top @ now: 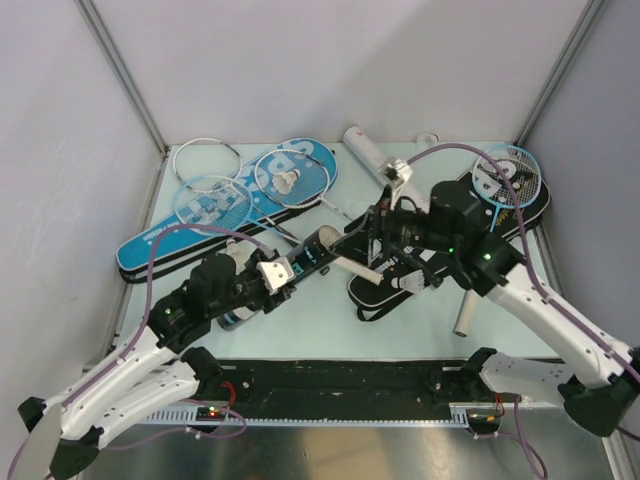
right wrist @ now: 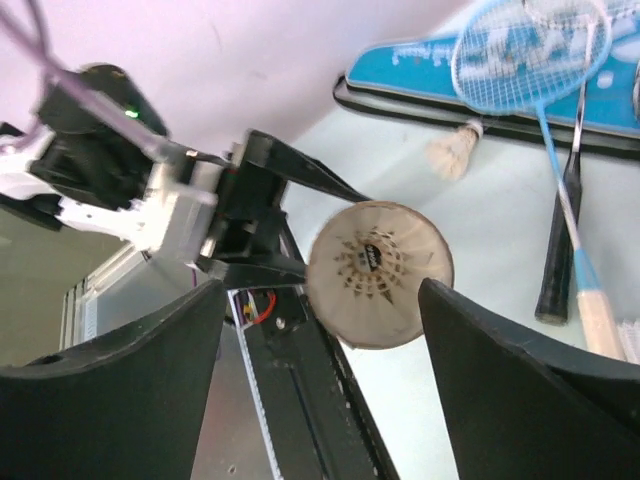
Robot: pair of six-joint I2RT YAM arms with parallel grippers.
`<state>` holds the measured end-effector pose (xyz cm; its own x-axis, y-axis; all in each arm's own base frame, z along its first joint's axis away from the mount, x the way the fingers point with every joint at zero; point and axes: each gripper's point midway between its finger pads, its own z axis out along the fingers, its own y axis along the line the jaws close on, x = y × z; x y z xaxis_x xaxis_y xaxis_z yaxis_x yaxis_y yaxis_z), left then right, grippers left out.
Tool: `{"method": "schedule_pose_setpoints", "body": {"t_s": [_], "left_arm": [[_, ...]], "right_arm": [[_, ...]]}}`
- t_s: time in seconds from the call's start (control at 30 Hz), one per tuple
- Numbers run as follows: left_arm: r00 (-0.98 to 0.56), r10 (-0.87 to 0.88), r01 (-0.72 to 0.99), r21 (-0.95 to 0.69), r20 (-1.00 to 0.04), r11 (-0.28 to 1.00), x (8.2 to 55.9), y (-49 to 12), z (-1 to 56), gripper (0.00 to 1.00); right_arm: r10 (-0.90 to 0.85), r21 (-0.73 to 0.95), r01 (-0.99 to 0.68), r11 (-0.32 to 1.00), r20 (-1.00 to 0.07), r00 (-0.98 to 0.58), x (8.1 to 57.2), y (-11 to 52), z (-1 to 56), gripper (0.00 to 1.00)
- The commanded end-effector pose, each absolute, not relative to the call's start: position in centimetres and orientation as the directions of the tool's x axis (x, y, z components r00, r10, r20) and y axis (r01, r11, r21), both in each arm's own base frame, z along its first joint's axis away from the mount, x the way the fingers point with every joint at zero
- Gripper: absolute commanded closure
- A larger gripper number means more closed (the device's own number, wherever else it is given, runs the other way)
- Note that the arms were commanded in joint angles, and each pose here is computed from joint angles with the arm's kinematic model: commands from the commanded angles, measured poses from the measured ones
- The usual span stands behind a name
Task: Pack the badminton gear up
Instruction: Place the shuttlecock at the shuttle tube, then adjust the shuttle tube.
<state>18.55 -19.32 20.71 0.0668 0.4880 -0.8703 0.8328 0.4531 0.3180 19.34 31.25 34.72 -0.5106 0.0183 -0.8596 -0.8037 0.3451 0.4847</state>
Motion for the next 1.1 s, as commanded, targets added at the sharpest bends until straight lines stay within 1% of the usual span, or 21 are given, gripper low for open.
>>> {"method": "schedule_pose_setpoints", "body": {"t_s": [0.0, 0.13, 0.23, 0.33, 0.37, 0.47, 0.57, 0.83, 1.0, 1.07], "left_arm": [[0.089, 0.338, 0.798, 0.270, -0.937, 0.539, 19.5, -20.4, 25.6, 0.75], [0.072, 0.268, 0.792, 0.218, -0.961, 0.570, 19.5, -20.7, 27.0, 0.75], [0.050, 0.183, 0.785, 0.152, -0.982, 0.601, 19.6, -21.0, 28.7, 0.75], [0.049, 0.018, 0.772, 0.049, -0.999, 0.634, 19.7, -21.5, 32.0, 0.75], [0.029, -0.061, 0.770, -0.017, -0.998, 0.637, 19.6, -21.7, 33.2, 0.75], [0.019, -0.302, 0.779, -0.175, -0.953, 0.602, 19.2, -22.0, 37.6, 0.74], [0.007, -0.427, 0.799, -0.252, -0.904, 0.546, 18.7, -22.2, 40.2, 0.74], [-0.054, -0.577, 0.847, -0.344, -0.815, 0.405, 18.0, -23.4, 43.3, 0.71], [-0.066, -0.618, 0.847, -0.371, -0.783, 0.380, 18.2, -23.4, 43.2, 0.68], [-0.075, -0.630, 0.847, -0.382, -0.773, 0.368, 18.1, -23.4, 43.0, 0.67]], "right_arm": [[0.157, 0.424, -0.858, 0.291, -0.905, -0.394, 17.8, 29.3, 40.7, 0.12], [0.190, 0.366, -0.872, 0.325, -0.929, -0.318, 17.2, 27.5, 42.2, 0.03], [0.202, 0.346, -0.863, 0.367, -0.936, -0.289, 17.2, 26.5, 41.9, 0.01], [0.207, 0.349, -0.856, 0.381, -0.935, -0.289, 17.1, 26.1, 40.5, 0.01], [0.208, 0.350, -0.859, 0.374, -0.934, -0.290, 16.9, 26.1, 40.0, 0.01], [0.197, 0.367, -0.864, 0.345, -0.928, -0.316, 16.6, 26.7, 37.9, 0.01], [0.187, 0.375, -0.874, 0.309, -0.925, -0.331, 16.3, 27.7, 36.1, 0.01], [0.165, 0.377, -0.900, 0.216, -0.923, -0.347, 15.9, 31.5, 33.8, 0.01], [0.163, 0.384, -0.910, 0.156, -0.919, -0.360, 16.2, 33.8, 33.1, 0.01], [0.167, 0.387, -0.911, 0.146, -0.917, -0.363, 16.4, 34.4, 33.0, 0.03]]}}
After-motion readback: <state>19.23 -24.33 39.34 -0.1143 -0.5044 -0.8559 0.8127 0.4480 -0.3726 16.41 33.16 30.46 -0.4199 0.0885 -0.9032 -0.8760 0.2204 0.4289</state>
